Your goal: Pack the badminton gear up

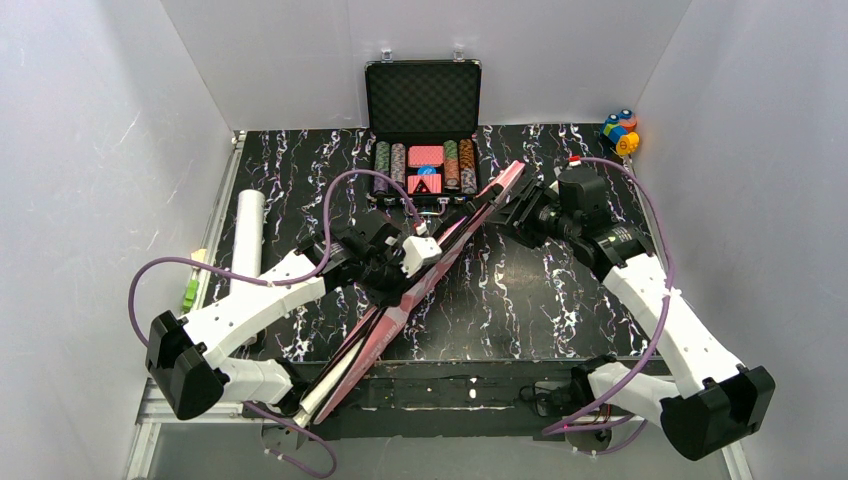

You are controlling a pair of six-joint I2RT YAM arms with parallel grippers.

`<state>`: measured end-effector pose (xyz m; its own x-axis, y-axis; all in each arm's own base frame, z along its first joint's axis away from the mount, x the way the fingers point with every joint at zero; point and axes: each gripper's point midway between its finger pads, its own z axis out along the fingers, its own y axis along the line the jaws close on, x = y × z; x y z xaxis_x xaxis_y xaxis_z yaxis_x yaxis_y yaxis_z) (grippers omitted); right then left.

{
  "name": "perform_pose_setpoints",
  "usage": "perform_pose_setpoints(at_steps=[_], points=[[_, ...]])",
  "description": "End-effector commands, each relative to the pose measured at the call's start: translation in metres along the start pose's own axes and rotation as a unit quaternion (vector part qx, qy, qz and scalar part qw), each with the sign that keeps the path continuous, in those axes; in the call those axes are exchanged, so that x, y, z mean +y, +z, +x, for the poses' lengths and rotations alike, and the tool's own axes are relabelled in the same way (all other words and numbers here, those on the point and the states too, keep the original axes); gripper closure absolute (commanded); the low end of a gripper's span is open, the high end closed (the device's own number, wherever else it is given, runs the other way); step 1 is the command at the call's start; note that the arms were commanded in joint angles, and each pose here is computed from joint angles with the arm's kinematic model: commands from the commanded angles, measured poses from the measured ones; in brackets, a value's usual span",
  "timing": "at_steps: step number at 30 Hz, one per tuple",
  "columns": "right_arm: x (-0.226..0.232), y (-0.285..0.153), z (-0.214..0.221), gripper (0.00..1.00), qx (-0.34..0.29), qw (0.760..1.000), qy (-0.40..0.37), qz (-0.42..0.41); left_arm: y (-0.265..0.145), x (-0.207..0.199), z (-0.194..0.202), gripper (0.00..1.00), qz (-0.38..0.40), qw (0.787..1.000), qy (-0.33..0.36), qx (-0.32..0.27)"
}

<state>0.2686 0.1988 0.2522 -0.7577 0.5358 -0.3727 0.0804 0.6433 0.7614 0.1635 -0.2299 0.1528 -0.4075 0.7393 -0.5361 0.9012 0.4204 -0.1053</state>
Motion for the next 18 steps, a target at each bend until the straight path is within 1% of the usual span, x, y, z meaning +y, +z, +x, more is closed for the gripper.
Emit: perform_pose_setpoints(at_steps=[1, 2, 4, 6, 7, 11, 14, 18], points=[[0.017, -0.016, -0.025, 0.54, -0.041, 0.996, -0.07, -0.034, -0.027, -0.009, -0.03, 1.0, 0.013, 0.996, 0.05, -0.073], [0.019, -0.017, -0.028, 0.55, -0.039, 0.995, -0.08, -0.048, -0.028, -0.011, -0.029, 1.0, 0.018, 0.996, 0.053, -0.071], [0.023, -0.017, -0.028, 0.56, -0.014, 0.992, -0.094, -0.083, -0.029, -0.015, -0.026, 1.0, 0.031, 0.995, 0.059, -0.069], [0.027, -0.017, -0.027, 0.55, 0.025, 0.987, -0.104, -0.122, -0.03, -0.018, -0.025, 1.0, 0.039, 0.995, 0.067, -0.069], [0.027, -0.016, -0.023, 0.55, 0.057, 0.983, -0.105, -0.142, -0.031, -0.019, -0.025, 1.0, 0.041, 0.994, 0.07, -0.069], [0.024, -0.015, -0.018, 0.55, 0.102, 0.972, -0.105, -0.184, -0.031, -0.02, -0.022, 1.0, 0.043, 0.994, 0.074, -0.065], [0.025, -0.015, -0.015, 0.55, 0.106, 0.967, -0.108, -0.203, -0.031, -0.019, -0.024, 1.0, 0.042, 0.994, 0.075, -0.066], [0.023, -0.014, -0.012, 0.56, 0.105, 0.966, -0.106, -0.209, -0.032, -0.019, -0.024, 1.0, 0.042, 0.994, 0.075, -0.066]])
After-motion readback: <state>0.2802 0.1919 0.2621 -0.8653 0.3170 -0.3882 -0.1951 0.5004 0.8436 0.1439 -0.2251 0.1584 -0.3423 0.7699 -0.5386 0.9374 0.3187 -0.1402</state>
